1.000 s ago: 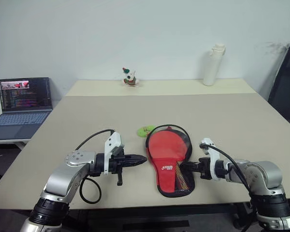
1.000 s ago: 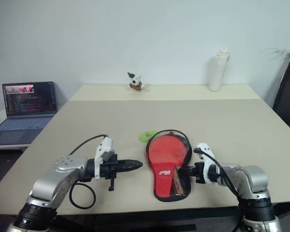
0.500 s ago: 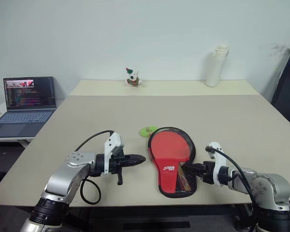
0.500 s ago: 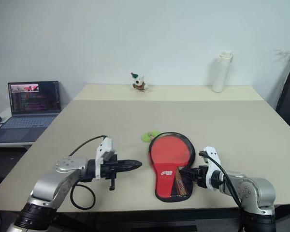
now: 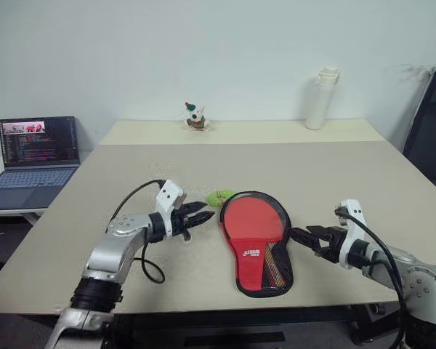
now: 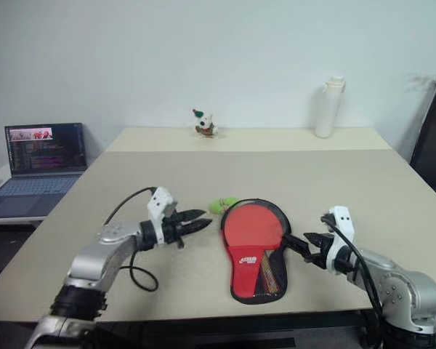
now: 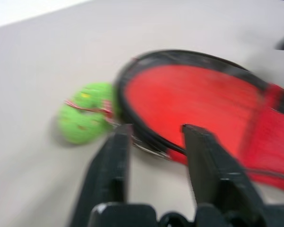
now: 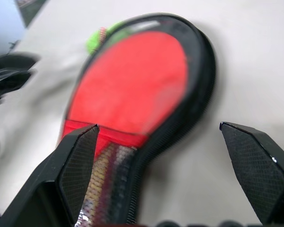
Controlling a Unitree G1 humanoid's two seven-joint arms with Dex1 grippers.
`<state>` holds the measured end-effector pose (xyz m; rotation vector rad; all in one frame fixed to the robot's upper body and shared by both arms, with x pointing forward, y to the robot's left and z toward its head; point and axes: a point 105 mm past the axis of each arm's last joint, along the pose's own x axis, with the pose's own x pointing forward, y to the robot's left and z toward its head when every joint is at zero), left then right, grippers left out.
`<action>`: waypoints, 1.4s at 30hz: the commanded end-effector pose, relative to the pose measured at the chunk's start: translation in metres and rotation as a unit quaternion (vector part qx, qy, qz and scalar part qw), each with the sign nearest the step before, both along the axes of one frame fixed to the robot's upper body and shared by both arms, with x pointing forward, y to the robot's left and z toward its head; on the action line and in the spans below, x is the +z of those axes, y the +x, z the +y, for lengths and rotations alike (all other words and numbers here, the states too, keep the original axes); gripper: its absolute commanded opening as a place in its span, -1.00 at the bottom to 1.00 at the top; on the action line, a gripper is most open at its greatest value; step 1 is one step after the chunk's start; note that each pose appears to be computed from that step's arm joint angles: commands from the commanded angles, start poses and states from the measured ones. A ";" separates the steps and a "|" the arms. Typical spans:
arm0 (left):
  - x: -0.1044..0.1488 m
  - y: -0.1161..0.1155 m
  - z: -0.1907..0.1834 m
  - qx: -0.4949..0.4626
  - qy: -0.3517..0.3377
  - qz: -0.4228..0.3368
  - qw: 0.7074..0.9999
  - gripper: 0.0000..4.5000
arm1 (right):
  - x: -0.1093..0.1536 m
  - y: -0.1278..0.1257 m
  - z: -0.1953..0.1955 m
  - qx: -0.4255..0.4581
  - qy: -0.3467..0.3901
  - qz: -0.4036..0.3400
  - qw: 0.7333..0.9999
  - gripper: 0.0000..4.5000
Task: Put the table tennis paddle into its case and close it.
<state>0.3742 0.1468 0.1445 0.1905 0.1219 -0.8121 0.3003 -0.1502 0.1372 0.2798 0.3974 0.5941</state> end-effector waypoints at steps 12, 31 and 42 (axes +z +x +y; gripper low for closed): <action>-0.001 0.075 -0.007 0.114 0.007 0.024 0.993 0.97 | 0.038 0.008 0.048 0.088 -0.053 -0.128 0.986 1.00; 0.013 0.038 0.041 0.046 -0.029 0.006 0.998 0.97 | 0.003 0.047 0.122 0.186 -0.127 -0.168 0.960 1.00; 0.015 0.027 0.039 0.049 -0.028 0.007 0.998 0.97 | -0.027 0.056 0.116 0.170 -0.170 -0.136 0.961 1.00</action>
